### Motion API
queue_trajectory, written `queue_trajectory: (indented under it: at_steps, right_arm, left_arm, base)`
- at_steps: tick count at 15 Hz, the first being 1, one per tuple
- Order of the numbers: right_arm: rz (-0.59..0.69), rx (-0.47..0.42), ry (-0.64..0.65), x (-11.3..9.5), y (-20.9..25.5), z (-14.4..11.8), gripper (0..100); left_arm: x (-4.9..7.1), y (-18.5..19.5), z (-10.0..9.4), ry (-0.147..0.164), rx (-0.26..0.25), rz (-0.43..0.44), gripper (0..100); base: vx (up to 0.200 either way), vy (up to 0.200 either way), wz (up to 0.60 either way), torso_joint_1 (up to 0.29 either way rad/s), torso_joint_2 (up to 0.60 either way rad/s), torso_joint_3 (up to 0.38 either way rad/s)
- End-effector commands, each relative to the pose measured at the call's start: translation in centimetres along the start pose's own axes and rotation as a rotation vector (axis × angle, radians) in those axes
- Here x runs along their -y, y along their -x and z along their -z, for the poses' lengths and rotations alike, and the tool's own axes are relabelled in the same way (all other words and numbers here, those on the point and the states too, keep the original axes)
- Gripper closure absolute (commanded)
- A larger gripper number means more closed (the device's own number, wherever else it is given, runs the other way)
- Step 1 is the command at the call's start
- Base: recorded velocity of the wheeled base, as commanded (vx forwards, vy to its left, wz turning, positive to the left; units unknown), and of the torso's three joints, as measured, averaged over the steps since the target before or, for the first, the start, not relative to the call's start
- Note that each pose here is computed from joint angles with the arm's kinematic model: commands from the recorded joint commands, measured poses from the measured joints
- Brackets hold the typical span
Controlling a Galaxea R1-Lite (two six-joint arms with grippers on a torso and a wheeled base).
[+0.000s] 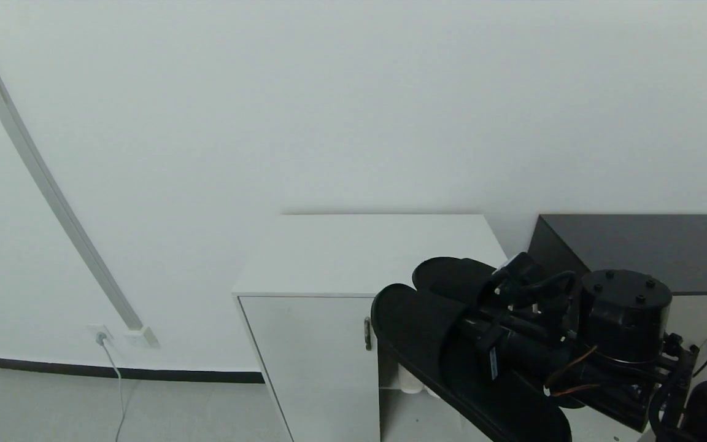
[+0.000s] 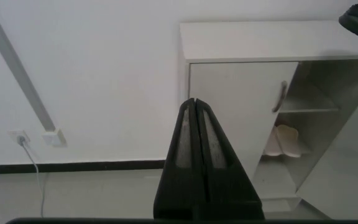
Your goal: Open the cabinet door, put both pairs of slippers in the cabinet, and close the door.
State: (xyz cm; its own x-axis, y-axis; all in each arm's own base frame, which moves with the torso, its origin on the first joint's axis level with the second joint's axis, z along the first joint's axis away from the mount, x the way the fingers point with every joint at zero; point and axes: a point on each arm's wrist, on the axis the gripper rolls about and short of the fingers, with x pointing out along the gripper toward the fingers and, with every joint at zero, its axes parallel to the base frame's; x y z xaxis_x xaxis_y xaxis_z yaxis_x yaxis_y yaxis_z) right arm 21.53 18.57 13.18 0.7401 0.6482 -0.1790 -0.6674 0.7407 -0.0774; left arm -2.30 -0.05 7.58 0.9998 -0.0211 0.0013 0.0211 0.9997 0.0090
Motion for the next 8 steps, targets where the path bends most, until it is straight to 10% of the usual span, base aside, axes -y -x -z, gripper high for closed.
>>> queue_trajectory:
  at_steps: [1, 8]
  right_arm:
    - [-0.004, -0.005, 0.001, -0.08, -0.01, 0.14, 100]
    - [0.001, -0.006, 0.005, -0.11, -0.01, 0.14, 100]
  left_arm:
    - [0.0, -0.01, 0.01, 0.0, -0.001, 0.0, 100]
    - [0.0, -0.01, 0.01, 0.0, -0.001, 0.0, 100]
  base:
    - [0.0, 0.0, 0.0, 0.0, 0.0, 0.0]
    - [0.0, 0.0, -0.09, -0.029, 0.07, 0.039]
